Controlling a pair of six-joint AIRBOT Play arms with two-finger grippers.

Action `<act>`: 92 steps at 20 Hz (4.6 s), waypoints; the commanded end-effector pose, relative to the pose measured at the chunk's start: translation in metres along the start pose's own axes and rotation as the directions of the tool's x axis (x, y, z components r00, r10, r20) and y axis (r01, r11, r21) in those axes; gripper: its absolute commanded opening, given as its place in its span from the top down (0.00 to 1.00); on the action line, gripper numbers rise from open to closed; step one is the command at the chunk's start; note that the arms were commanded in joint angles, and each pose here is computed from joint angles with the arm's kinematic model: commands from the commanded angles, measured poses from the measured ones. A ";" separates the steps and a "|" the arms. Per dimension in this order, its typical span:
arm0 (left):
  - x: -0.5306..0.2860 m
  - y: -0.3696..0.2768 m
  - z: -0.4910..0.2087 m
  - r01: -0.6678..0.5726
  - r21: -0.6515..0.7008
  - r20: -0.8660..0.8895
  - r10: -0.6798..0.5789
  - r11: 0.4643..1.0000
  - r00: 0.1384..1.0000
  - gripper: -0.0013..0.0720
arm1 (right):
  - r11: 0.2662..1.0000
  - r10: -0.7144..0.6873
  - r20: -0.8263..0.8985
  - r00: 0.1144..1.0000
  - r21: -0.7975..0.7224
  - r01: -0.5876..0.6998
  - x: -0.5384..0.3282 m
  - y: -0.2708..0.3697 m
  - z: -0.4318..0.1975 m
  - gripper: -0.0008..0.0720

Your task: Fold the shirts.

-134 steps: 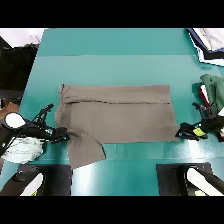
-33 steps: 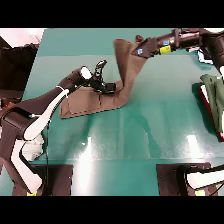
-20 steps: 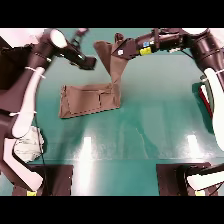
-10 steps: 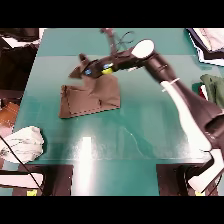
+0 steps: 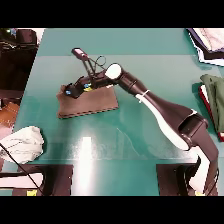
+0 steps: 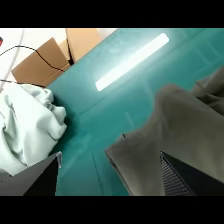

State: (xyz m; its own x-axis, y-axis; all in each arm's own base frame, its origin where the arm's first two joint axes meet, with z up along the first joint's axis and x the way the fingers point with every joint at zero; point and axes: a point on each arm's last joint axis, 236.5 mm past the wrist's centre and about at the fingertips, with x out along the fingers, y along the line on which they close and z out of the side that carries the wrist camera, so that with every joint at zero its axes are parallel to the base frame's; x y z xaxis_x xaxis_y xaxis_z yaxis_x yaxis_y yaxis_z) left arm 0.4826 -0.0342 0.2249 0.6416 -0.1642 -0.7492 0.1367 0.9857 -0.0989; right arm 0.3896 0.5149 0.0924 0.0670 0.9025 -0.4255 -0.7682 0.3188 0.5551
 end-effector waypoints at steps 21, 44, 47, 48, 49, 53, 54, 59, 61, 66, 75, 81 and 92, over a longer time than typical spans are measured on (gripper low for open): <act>0.000 -0.024 -0.001 0.102 -0.018 0.000 -0.102 0.995 0.995 0.94 | 0.824 0.018 -0.224 0.974 0.555 0.112 -0.068 -0.170 -0.121 0.04; -0.011 -0.074 -0.011 0.315 -0.028 -0.044 -0.316 0.949 0.948 0.94 | 0.577 -0.725 -0.006 0.688 0.541 0.612 -0.520 -0.272 -0.059 0.97; -0.014 -0.084 -0.012 0.355 -0.034 -0.048 -0.356 0.934 0.933 0.94 | 0.439 -0.846 0.050 0.531 0.631 0.640 -0.624 -0.277 -0.081 0.97; -0.015 -0.087 -0.014 0.369 -0.037 -0.057 -0.370 0.929 0.927 0.94 | 0.397 -0.873 0.056 0.484 0.657 0.641 -0.652 -0.278 -0.091 0.97; -0.016 -0.089 -0.015 0.376 -0.038 -0.061 -0.378 0.926 0.924 0.94 | 0.366 -0.890 0.055 0.452 0.678 0.638 -0.672 -0.278 -0.101 0.97; -0.016 -0.089 -0.014 0.377 -0.044 -0.057 -0.380 0.925 0.923 0.94 | 0.295 -0.930 0.066 0.361 0.719 0.629 -0.723 -0.274 -0.120 0.97; -0.016 -0.089 -0.013 0.377 -0.046 -0.052 -0.379 0.925 0.924 0.94 | 0.289 -0.937 0.075 0.341 0.716 0.636 -0.733 -0.270 -0.117 0.97; -0.016 -0.089 -0.011 0.375 -0.045 -0.044 -0.377 0.926 0.925 0.94 | 0.310 -0.948 0.149 0.282 0.641 0.702 -0.759 -0.232 -0.069 0.97; -0.016 -0.089 -0.011 0.376 -0.039 -0.045 -0.377 0.926 0.925 0.94 | 0.301 -0.953 0.165 0.255 0.622 0.722 -0.764 -0.214 -0.057 0.97; -0.016 -0.089 -0.013 0.377 -0.025 -0.051 -0.378 0.926 0.924 0.94 | 0.140 -0.990 0.067 0.125 0.606 0.783 -0.779 -0.176 -0.083 0.97; -0.017 -0.090 -0.020 0.383 0.017 -0.081 -0.380 0.924 0.921 0.94 | -0.129 -0.949 -0.296 0.104 0.672 0.729 -0.783 -0.128 -0.207 0.96; -0.017 -0.090 -0.022 0.386 0.033 -0.091 -0.382 0.922 0.920 0.94 | -0.211 -0.913 -0.384 0.139 0.734 0.645 -0.773 -0.117 -0.274 0.20; -0.016 -0.089 -0.013 0.380 0.033 -0.052 -0.378 0.924 0.924 0.94 | 0.235 -0.966 0.153 0.210 0.860 0.453 -0.734 -0.101 -0.140 0.21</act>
State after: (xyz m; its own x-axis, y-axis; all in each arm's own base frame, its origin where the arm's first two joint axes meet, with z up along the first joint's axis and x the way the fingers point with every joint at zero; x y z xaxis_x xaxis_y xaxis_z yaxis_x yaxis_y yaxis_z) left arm 0.4486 -0.1189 0.2358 0.4934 -0.5227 -0.6953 0.3956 0.8467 -0.3558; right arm 0.2955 -0.2588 0.2084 0.7222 -0.1877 -0.6657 0.5588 0.7255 0.4017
